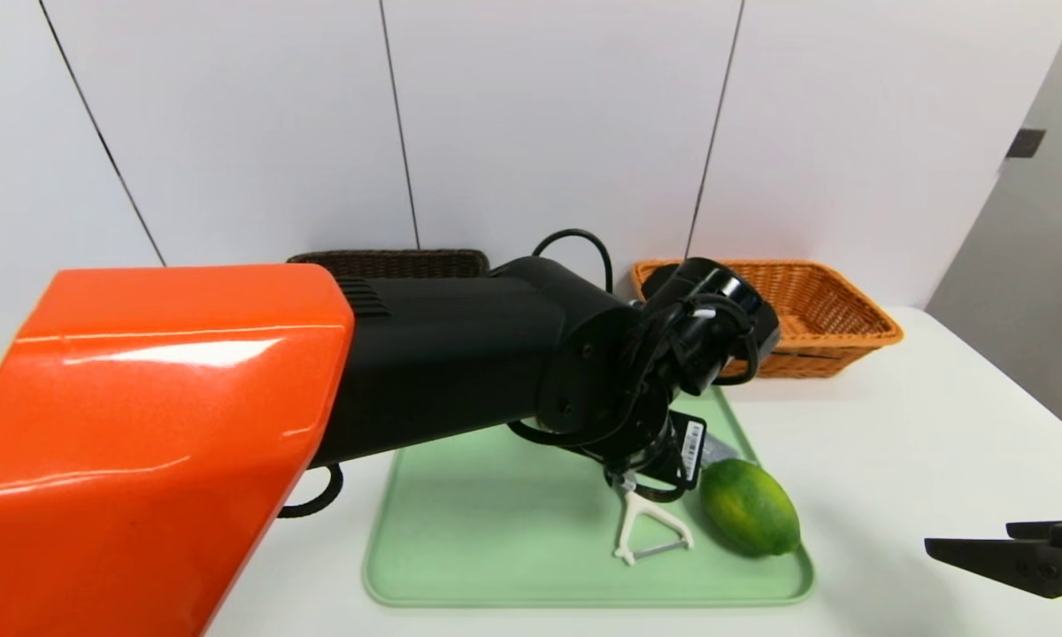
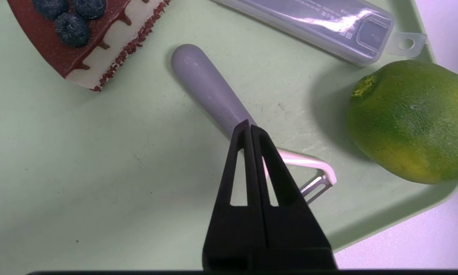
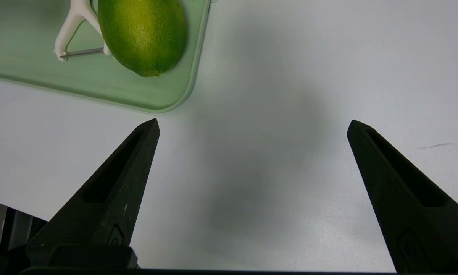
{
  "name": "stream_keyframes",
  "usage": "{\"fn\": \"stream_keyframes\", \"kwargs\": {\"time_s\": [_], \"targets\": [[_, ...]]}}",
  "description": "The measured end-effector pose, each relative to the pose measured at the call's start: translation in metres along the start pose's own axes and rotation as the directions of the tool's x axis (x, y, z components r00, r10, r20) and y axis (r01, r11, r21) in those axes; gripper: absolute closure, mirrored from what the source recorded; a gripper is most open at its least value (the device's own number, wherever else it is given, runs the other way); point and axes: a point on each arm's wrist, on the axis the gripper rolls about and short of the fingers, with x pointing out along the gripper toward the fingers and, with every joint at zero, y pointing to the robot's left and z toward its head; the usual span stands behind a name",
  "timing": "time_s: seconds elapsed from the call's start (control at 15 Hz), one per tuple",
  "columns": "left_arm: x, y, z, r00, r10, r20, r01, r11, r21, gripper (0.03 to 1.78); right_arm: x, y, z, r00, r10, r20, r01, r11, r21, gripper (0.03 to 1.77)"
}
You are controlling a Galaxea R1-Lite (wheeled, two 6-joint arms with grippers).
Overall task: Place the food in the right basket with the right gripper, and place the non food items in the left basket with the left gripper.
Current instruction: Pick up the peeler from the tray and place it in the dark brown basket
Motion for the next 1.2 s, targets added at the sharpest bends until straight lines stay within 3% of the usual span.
{"fn": "stream_keyframes", "kwargs": {"time_s": [0.2, 0.4, 0.73, 1.2], "targets": [[0.003, -0.001, 0.000, 1.000, -0.001, 0.008, 0.001, 1.000, -0.007, 1.16, 0.000, 0.000, 0.000, 1.000, 0.001, 0.002, -0.001, 1.000, -0.001, 0.10], [0.010, -0.003, 0.000, 1.000, 0.001, 0.016, 0.000, 0.999, -0.037, 0.81, 0.000, 0.000, 0.000, 1.000, 0.002, 0.000, -0.002, 1.000, -0.001, 0.10], [0.028, 0.003, -0.002, 0.999, 0.032, -0.003, -0.033, 0.996, -0.082, 0.48, -0.001, 0.000, -0.001, 1.000, 0.001, 0.003, -0.001, 1.000, -0.002, 0.10], [0.048, 0.018, -0.002, 0.997, 0.073, -0.034, -0.076, 0.989, -0.130, 0.26, -0.001, 0.001, -0.003, 1.000, 0.002, -0.001, -0.002, 1.000, -0.001, 0.10]]}}
